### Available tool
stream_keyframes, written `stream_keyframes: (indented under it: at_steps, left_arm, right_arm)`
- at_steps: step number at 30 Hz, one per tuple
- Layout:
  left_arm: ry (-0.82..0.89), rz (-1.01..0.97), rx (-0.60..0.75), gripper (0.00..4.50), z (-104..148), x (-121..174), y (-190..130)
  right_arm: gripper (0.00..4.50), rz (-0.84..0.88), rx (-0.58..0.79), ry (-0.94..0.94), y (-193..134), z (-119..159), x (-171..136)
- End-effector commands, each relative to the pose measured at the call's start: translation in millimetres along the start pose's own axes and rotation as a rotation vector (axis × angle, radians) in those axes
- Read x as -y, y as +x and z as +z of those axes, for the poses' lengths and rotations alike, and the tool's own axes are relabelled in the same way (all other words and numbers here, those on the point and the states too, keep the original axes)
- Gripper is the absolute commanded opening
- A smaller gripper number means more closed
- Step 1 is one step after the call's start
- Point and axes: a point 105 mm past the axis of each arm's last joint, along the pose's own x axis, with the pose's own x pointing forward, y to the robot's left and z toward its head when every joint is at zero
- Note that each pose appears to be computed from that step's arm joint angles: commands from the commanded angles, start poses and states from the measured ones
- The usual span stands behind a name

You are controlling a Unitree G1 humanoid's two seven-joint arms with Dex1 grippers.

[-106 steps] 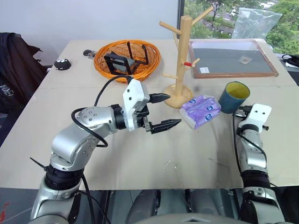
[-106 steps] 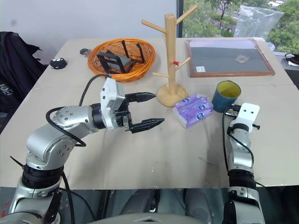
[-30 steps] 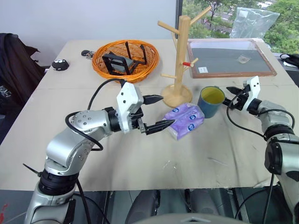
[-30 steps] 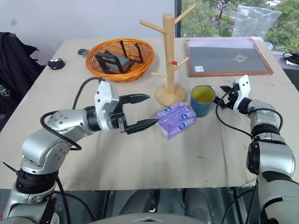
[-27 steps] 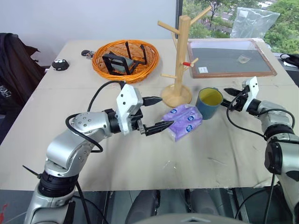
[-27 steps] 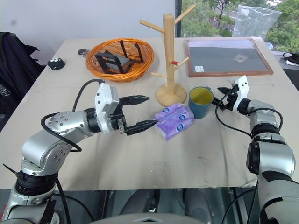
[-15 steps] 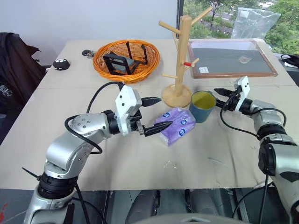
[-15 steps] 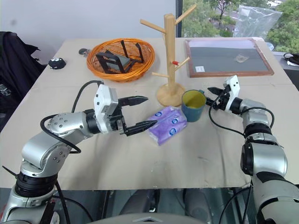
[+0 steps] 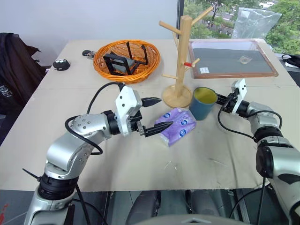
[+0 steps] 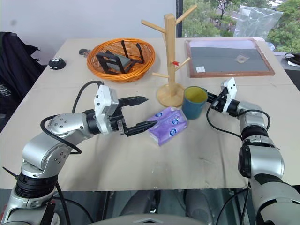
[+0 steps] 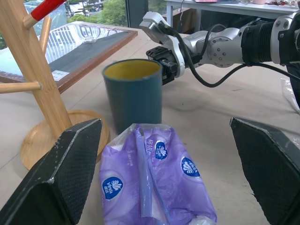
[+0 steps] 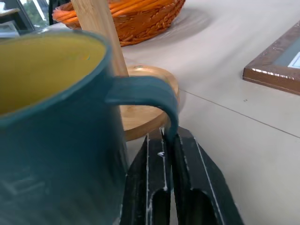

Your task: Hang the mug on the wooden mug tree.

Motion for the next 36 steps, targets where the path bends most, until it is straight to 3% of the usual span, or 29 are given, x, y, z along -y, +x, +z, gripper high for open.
stream_keyframes:
  at_steps: [1,5,9,15,20,27,36]
  left_arm:
    - [0.032,0.006,0.026,4.50,10.2,-1.5,-0.8]
    - [0.030,0.008,0.031,4.50,12.4,-2.9,0.9]
    - [0.017,0.028,0.060,4.50,16.8,-6.2,2.2]
    - [0.038,0.104,0.197,4.50,34.0,-12.5,-2.3]
    - [0.040,0.175,0.304,4.50,42.2,-8.8,-18.7]
    - [0.010,0.235,0.396,4.50,36.9,1.1,-39.9]
    - [0.007,0.288,0.466,4.50,35.8,6.2,-44.1]
  right_arm:
    - [0.01,0.014,0.065,-0.057,-9.1,23.1,2.0]
    - [0.01,0.053,0.055,-0.101,-17.5,35.9,-4.6]
    - [0.01,0.115,-0.026,-0.173,-21.2,70.1,-17.1]
    - [0.01,0.185,-0.200,-0.336,-18.0,115.7,-36.6]
    - [0.01,0.194,-0.287,-0.358,-1.0,156.1,-57.3]
    - [0.01,0.217,-0.346,-0.368,24.7,181.9,-88.1]
    - [0.01,0.118,-0.435,-0.372,38.9,184.5,-80.9]
